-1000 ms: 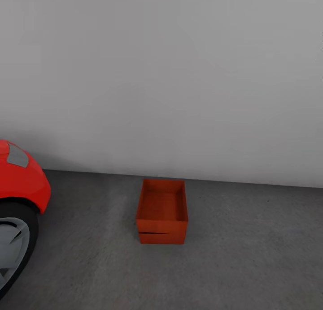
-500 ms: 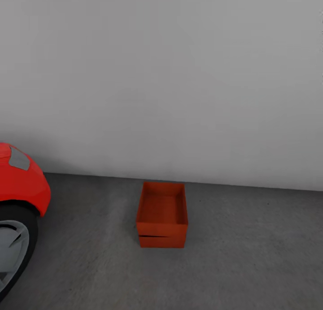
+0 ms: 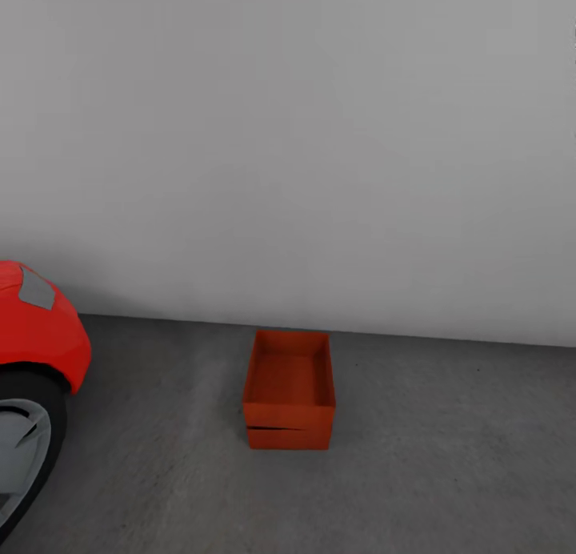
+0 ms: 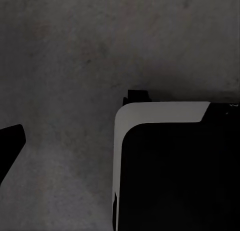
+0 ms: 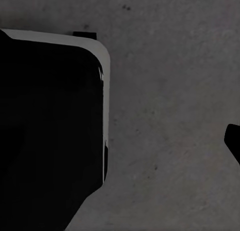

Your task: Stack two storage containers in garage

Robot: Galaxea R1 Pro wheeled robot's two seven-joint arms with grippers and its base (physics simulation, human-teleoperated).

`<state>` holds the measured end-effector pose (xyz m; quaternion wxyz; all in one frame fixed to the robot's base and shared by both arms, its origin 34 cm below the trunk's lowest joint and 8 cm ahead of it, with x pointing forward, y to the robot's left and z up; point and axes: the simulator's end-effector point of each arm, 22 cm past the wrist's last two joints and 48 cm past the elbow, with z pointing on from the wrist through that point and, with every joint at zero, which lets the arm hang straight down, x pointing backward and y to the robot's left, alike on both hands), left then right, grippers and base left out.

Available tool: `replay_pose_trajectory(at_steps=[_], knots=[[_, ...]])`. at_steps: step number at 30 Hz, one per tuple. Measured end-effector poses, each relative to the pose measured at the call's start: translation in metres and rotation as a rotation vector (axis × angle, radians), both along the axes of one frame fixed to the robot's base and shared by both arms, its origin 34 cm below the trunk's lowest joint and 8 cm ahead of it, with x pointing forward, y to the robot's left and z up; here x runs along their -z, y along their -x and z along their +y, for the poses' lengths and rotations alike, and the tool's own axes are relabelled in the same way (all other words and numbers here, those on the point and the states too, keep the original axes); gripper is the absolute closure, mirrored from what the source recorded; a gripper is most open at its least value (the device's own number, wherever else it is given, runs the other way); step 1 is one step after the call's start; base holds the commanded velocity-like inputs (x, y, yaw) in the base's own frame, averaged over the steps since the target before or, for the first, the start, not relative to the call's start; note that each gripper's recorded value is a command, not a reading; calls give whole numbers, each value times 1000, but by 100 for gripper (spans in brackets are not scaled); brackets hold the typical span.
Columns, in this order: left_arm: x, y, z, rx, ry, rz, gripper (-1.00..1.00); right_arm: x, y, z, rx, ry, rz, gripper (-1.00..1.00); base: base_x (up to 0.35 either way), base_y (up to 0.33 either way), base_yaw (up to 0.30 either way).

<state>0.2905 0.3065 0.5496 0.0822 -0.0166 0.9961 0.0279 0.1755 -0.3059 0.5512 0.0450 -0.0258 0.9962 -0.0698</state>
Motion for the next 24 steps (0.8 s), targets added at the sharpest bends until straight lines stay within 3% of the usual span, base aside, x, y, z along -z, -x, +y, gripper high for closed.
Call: replay_pose_trajectory(at_steps=[24], knots=[[-6,-15,0,0,0,-39,-100,-2,-17,4,-6,-14,-49,-100,0,0,0]])
